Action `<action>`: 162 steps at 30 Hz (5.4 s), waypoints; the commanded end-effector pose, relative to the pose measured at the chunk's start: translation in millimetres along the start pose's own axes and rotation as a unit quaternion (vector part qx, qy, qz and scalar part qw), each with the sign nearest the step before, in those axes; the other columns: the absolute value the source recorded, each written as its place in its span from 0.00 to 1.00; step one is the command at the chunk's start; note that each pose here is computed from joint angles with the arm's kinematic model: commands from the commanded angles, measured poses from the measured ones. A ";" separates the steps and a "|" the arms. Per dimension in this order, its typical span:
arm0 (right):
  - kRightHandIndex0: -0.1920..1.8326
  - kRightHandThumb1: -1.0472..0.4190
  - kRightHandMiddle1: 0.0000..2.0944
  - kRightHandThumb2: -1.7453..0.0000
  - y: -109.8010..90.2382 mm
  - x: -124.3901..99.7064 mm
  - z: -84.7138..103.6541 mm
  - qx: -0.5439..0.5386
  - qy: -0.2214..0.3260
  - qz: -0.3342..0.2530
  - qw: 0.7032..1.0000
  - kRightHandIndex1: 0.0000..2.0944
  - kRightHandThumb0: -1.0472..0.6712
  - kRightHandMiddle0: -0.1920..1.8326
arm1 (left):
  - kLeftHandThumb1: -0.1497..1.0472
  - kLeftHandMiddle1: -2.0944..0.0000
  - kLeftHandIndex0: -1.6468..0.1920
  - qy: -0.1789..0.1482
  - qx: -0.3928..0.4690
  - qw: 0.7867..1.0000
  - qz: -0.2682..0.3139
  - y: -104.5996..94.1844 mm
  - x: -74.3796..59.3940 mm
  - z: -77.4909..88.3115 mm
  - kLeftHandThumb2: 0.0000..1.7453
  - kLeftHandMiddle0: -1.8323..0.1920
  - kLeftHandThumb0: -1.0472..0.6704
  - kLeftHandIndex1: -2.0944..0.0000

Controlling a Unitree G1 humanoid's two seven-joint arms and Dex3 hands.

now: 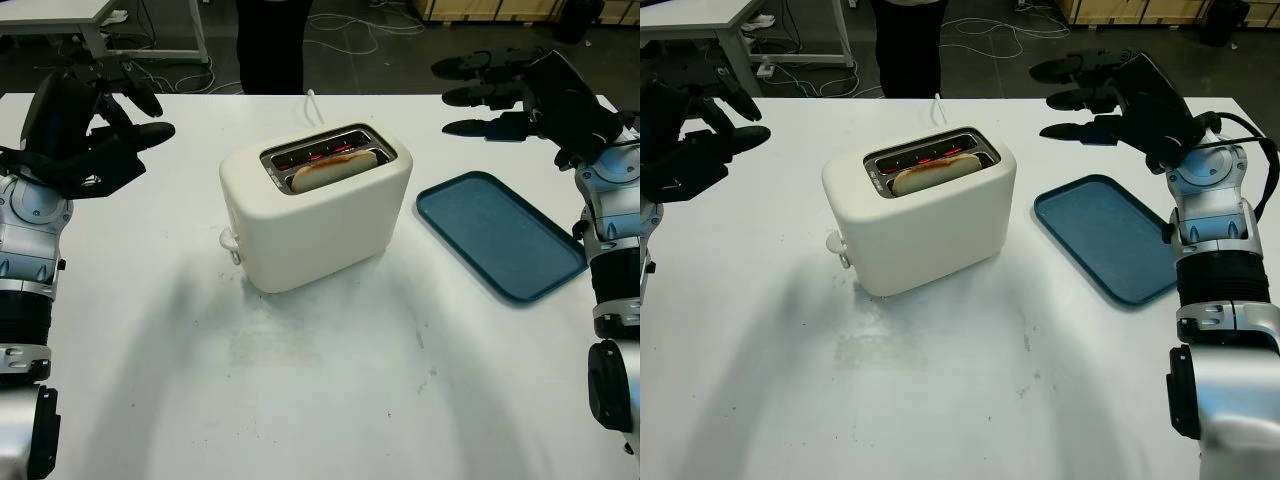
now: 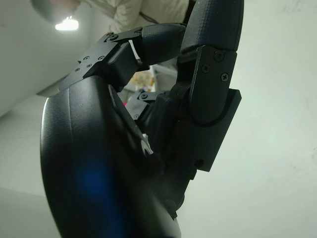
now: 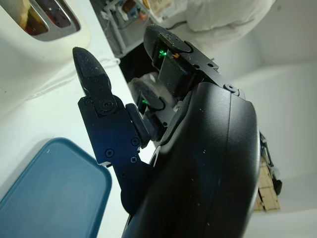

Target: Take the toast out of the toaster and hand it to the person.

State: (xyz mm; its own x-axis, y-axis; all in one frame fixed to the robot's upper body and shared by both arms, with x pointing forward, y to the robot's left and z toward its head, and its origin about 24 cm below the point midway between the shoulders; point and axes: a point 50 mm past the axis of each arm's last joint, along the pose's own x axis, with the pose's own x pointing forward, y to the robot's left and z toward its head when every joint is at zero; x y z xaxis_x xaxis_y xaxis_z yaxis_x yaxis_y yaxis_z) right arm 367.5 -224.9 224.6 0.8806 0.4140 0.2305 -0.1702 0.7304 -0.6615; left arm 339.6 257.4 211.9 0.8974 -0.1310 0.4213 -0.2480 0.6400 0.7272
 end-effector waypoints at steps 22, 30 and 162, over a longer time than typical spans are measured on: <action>0.52 0.21 0.00 1.00 1.3 -2.5 6.4 -0.023 -0.019 0.005 1.000 0.01 0.32 0.49 | 0.89 0.31 0.60 -0.022 0.010 0.999 -0.031 -0.2 6.3 8.3 0.10 0.56 0.00 0.30; 0.52 0.21 0.00 1.00 2.5 -1.9 8.0 -0.026 -0.024 0.009 0.999 0.00 0.34 0.49 | 0.89 0.32 0.59 -0.018 0.014 0.999 -0.026 0.8 4.6 6.6 0.11 0.56 0.00 0.31; 0.52 0.20 0.00 1.00 4.7 -3.2 9.3 -0.036 -0.022 0.013 0.999 0.00 0.31 0.49 | 0.89 0.32 0.58 -0.008 0.009 1.000 -0.021 -2.7 2.6 3.1 0.10 0.56 0.00 0.31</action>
State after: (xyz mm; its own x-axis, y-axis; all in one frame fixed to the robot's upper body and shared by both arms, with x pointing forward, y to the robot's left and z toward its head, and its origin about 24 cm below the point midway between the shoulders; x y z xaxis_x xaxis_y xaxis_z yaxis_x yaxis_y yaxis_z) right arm 360.2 -216.9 229.6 0.8517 0.4602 0.2506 -0.1535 0.6763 -0.7204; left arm 342.3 250.0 212.4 0.9009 -0.1784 0.3957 -0.2066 0.6255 0.7524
